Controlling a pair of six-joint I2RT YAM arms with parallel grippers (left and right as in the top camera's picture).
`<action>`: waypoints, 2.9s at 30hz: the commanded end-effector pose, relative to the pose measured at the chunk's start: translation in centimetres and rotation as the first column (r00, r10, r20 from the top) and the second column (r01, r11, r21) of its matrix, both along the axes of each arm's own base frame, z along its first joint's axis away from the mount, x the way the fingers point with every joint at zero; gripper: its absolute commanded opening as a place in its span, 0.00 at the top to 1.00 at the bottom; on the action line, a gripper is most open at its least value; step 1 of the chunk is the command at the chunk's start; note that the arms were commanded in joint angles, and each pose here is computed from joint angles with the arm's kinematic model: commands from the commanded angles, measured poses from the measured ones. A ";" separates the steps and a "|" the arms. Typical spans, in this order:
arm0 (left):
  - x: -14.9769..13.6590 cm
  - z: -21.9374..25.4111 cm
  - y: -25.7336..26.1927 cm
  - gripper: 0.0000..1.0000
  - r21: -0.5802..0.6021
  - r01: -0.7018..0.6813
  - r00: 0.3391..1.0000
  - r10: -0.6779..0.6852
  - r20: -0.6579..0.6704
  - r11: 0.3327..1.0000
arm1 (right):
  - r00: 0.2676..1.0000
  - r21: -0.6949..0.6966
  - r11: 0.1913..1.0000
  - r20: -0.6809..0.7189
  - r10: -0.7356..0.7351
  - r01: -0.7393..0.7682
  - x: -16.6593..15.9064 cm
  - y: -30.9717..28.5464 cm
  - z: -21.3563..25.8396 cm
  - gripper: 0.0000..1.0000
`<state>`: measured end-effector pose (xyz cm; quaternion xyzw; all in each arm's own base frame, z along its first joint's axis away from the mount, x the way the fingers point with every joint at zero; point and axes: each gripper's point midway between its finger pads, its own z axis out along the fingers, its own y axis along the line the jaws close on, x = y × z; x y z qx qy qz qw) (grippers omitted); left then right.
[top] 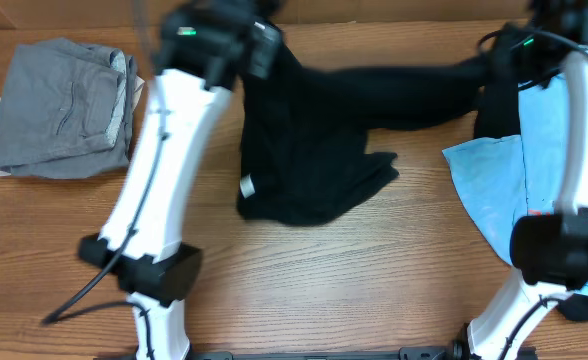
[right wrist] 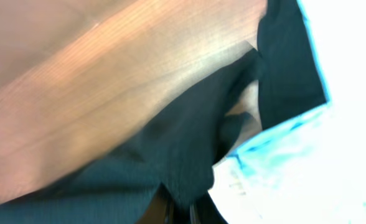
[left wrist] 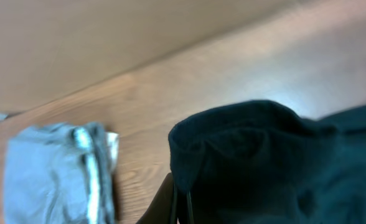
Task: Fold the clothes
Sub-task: 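Lift the black shirt with both grippers and stretch it across the table, then lower the stretched black shirt flat onto the table center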
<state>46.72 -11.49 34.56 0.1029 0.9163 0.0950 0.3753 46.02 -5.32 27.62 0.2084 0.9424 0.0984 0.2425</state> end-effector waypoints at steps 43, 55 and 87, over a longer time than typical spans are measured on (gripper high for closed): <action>-27.8 31.4 18.8 0.96 -0.258 -0.305 0.468 0.380 0.798 0.917 | 0.841 -0.138 0.990 0.537 0.064 0.012 -22.2 3.2 23.1 0.96; -35.1 31.7 19.4 0.96 -0.230 -0.304 0.426 0.348 0.835 0.925 | 0.747 -0.120 0.992 0.655 0.116 -0.049 -29.4 6.8 25.3 0.96; 0.7 -7.5 11.6 0.96 -0.026 -0.212 0.952 0.200 -0.234 0.977 | 0.970 0.144 0.962 -0.048 0.240 -0.231 -5.5 7.0 -12.2 0.96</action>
